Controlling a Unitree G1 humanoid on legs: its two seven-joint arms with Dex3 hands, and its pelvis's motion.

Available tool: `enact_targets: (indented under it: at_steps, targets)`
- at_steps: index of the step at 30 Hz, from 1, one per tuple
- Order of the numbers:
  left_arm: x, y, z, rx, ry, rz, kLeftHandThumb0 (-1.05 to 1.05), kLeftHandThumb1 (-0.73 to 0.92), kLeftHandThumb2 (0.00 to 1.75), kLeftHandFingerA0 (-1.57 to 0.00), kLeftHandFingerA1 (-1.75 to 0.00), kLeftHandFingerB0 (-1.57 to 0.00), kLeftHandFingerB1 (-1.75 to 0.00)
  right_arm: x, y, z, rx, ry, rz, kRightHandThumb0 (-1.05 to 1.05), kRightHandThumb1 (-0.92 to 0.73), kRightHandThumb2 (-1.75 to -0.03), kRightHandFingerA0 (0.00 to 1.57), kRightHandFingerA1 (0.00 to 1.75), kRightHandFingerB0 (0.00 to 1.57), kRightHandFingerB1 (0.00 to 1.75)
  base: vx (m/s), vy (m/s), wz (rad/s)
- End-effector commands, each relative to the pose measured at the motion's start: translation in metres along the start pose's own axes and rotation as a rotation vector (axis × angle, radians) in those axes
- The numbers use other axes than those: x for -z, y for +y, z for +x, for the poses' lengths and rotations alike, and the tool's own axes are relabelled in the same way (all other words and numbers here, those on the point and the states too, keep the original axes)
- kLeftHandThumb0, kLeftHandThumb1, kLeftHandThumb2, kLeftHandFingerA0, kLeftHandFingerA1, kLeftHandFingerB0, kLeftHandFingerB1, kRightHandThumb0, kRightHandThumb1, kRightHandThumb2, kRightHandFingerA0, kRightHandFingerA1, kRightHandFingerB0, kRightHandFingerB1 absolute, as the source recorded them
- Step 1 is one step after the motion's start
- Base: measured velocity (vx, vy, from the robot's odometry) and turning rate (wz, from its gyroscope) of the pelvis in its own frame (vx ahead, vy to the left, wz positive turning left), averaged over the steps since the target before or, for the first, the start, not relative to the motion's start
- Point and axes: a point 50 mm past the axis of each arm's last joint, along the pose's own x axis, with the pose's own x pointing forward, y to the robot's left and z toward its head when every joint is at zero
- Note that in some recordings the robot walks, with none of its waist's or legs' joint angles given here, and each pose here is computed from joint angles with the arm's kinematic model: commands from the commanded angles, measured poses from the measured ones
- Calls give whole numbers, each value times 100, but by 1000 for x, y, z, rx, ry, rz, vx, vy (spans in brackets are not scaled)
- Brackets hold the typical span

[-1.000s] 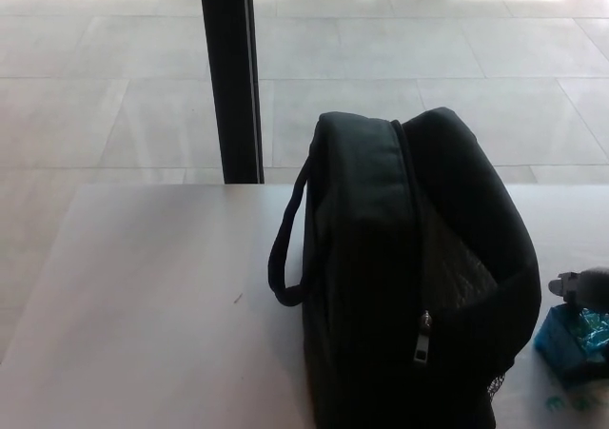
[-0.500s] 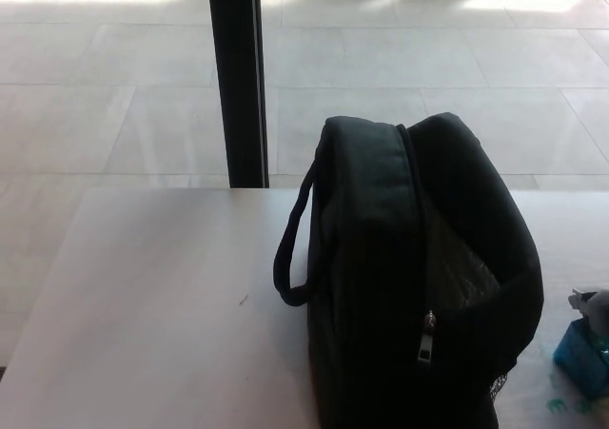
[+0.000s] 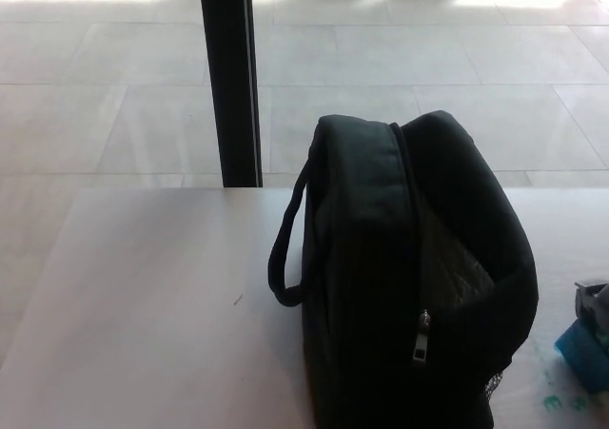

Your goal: The robot uses its right hand to pick up the cube kept on the middle of the desk and put it inside the bag next to it

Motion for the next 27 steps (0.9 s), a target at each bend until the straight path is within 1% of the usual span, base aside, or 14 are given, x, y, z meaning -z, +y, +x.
enact_targets:
  at_steps: [1, 3, 5, 6, 7, 8, 10, 11, 12, 14, 15, 16, 18, 27]
  targets:
    - [2, 10, -6, -26, 31, 20, -63, 55, 94, -34, -62, -23, -51, -4, 43, -14, 94, -191, 28, -24, -73, -74, 81, 175, 75, 122, 0, 0, 0]
    - [3, 10, -6, -25, 32, 20, -63, 55, 94, -35, -62, -23, -52, -2, 39, -14, 132, -196, 74, -27, -72, -74, 85, 172, 81, 96, 0, 0, 0]
    - [3, 10, -6, -27, 32, 27, -62, 55, 95, -37, -63, -23, -52, -1, 36, -14, 141, -189, 103, -29, -73, -69, 82, 167, 80, 82, 0, 0, 0]
    - [3, 10, -6, -29, 32, 23, -63, 55, 93, -35, -62, -23, -52, 0, 32, -14, 160, -185, 141, -33, -52, -96, 112, 130, 78, 90, 0, 0, 0]
    - [3, 10, -6, -29, 32, 14, -62, 54, 93, -34, -62, -23, -52, 2, 24, -14, 208, -184, 200, -32, -52, -96, 111, 130, 78, 89, 0, 0, 0]
    - [2, 10, -7, -26, 31, 15, -62, 55, 93, -34, -62, -22, -52, 4, 20, -14, 218, -183, 210, -25, -72, -68, 85, 165, 78, 102, 0, 0, 0]
    - [4, 10, -7, -21, 37, 6, -65, 54, 92, -31, -60, -22, -51, 6, 19, -15, 230, -184, 225, -23, -71, -71, 86, 167, 81, 97, 0, 0, 0]
    - [4, 10, -6, -28, 40, 13, -62, 55, 92, -33, -60, -22, -51, 8, 14, -14, 253, -183, 245, -24, -64, -84, 105, 164, 78, 119, 0, 0, 0]
    - [5, 10, -6, -30, 45, 15, -62, 55, 92, -33, -60, -22, -51, 9, 11, -14, 265, -183, 260, -20, -67, -87, 84, 172, 77, 120, 0, 0, 0]
    - [6, 11, -5, -42, 50, 10, -61, 54, 93, -34, -61, -23, -51, 15, 0, -14, 317, -178, 286, -17, -63, -88, 86, 170, 80, 110, 0, 0, 0]
    - [6, 11, -5, -44, 49, 9, -61, 54, 92, -33, -60, -22, -51, 18, -6, -14, 339, -172, 307, -16, -61, -88, 87, 163, 82, 91, 0, 0, 0]
    - [6, 11, -6, -42, 44, 12, -61, 54, 92, -34, -61, -23, -51, 21, -10, -14, 351, -170, 331, -13, -60, -89, 86, 168, 69, 127, 0, 0, 0]
    - [8, 11, -6, -40, 49, 6, -61, 54, 92, -33, -61, -23, -51, 25, -16, -14, 366, -160, 359, -14, -61, -87, 80, 175, 64, 152, 0, 0, 0]
    - [9, 11, -7, -41, 49, 20, -63, 55, 93, -35, -61, -23, -51, 42, -47, -19, 446, -147, 432, -8, -57, -98, 86, 171, 74, 143, 0, 0, 0]
